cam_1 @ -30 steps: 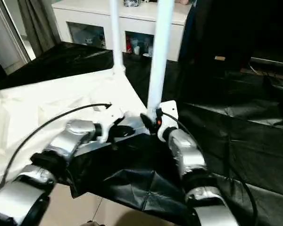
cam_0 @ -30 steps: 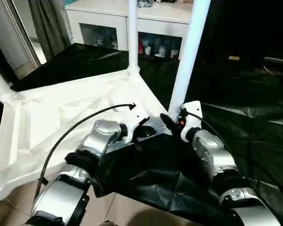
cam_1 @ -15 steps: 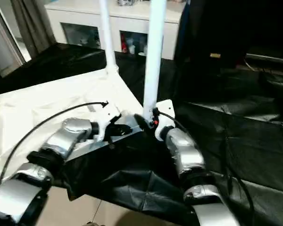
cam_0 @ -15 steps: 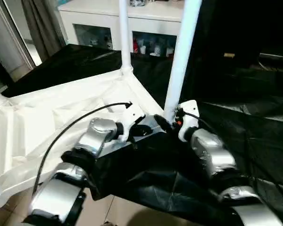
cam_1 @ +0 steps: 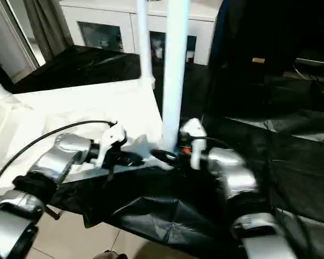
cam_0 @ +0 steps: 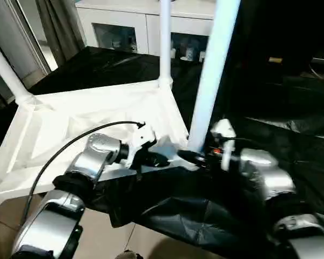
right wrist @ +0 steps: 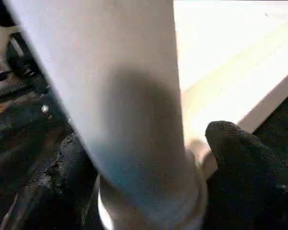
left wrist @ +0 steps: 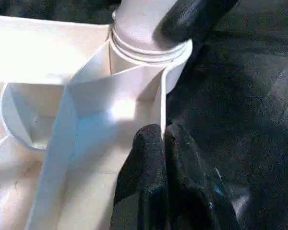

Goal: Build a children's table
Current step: Rotate leg to tighten

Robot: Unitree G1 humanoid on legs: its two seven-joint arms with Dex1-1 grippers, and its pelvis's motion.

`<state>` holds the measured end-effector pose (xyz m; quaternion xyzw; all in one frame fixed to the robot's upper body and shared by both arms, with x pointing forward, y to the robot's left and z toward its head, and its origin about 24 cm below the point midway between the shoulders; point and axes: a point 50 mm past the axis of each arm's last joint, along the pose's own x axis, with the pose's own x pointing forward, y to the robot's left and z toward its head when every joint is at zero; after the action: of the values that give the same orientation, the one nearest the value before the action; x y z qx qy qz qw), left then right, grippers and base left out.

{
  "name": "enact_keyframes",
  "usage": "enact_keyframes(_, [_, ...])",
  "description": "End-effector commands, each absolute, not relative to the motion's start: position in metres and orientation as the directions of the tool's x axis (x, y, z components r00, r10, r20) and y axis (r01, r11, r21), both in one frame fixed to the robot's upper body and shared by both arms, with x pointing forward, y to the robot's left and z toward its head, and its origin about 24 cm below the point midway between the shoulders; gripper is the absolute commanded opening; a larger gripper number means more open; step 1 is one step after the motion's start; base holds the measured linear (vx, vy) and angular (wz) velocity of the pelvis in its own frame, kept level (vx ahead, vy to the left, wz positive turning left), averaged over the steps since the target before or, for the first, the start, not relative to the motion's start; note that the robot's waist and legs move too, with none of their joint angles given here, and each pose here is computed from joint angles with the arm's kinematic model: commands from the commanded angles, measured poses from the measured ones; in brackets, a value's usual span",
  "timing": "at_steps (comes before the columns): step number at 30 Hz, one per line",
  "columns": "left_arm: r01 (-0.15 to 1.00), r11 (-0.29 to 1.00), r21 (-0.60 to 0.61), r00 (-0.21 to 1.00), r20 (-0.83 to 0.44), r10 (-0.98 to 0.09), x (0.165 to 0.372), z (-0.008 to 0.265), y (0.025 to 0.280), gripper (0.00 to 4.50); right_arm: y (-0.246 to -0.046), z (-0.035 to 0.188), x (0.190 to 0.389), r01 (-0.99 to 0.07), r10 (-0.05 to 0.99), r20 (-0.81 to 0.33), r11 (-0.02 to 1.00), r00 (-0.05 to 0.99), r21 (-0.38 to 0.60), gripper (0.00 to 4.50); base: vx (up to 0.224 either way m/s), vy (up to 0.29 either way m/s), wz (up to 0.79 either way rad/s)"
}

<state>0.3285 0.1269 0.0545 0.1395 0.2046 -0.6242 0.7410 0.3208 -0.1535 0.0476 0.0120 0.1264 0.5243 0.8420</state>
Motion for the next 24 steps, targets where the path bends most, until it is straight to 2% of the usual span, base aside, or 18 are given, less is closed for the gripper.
enact_keyframes(1, [0.986,0.154,-0.056,0.11,-0.473,-0.874,0.327,0.057,0.127,0.0,-0.151,0.052,0.321,-0.896,0.901,-0.189,0.419,0.39,0.15,3.2,0.0,0.0,0.0])
enact_keyframes(8, [0.985,0.164,-0.05,0.122,-0.465,-0.877,0.327,0.058,0.127,0.0,-0.145,0.047,0.318,-0.906,0.917,-0.192,0.384,0.35,0.181,2.57,0.0,0.0,0.0])
enact_keyframes(12, [0.981,0.189,-0.037,0.153,-0.445,-0.882,0.329,0.059,0.122,0.0,-0.141,0.044,0.315,-0.895,0.913,-0.176,0.398,0.367,0.202,2.4,0.0,0.0,0.0])
enact_keyframes(14, [0.944,0.328,0.035,0.31,-0.433,-0.846,0.34,0.058,0.109,0.0,-0.135,0.028,0.317,-0.803,0.827,-0.211,0.559,0.521,0.206,2.36,0.0,0.0,0.0])
enact_keyframes(16, [0.916,0.395,0.062,0.382,-0.43,-0.818,0.346,0.057,0.104,0.0,-0.131,0.02,0.318,-0.755,0.778,-0.237,0.625,0.581,0.2,2.29,0.0,0.0,0.0])
enact_keyframes(17, [0.916,0.395,0.062,0.382,-0.43,-0.818,0.346,0.057,0.104,0.0,-0.131,0.02,0.318,-0.755,0.778,-0.237,0.625,0.581,0.2,2.24,0.0,0.0,0.0])
enact_keyframes(19, [0.875,0.478,0.079,0.467,-0.403,-0.787,0.352,0.059,0.091,0.0,-0.123,0.006,0.318,-0.657,0.685,-0.289,0.727,0.669,0.2,2.18,0.0,0.0,0.0])
enact_keyframes(20, [0.872,0.482,0.08,0.471,-0.401,-0.786,0.352,0.059,0.089,0.0,-0.121,0.005,0.318,-0.648,0.676,-0.293,0.735,0.676,0.201,2.16,0.0,0.0,0.0])
enact_keyframes(22, [0.854,0.514,0.083,0.502,-0.39,-0.771,0.354,0.059,0.074,0.0,-0.109,-0.002,0.321,-0.543,0.577,-0.328,0.816,0.748,0.197,2.1,0.0,0.0,0.0])
enact_keyframes(23, [0.854,0.514,0.083,0.502,-0.39,-0.771,0.354,0.059,0.074,0.0,-0.109,-0.002,0.321,-0.543,0.577,-0.328,0.816,0.748,0.197,2.09,0.0,0.0,0.0])
enact_keyframes(24, [0.85,0.519,0.084,0.508,-0.389,-0.769,0.354,0.058,0.066,0.0,-0.099,-0.001,0.325,-0.477,0.519,-0.33,0.855,0.789,0.204,2.08,0.0,0.0,0.0])
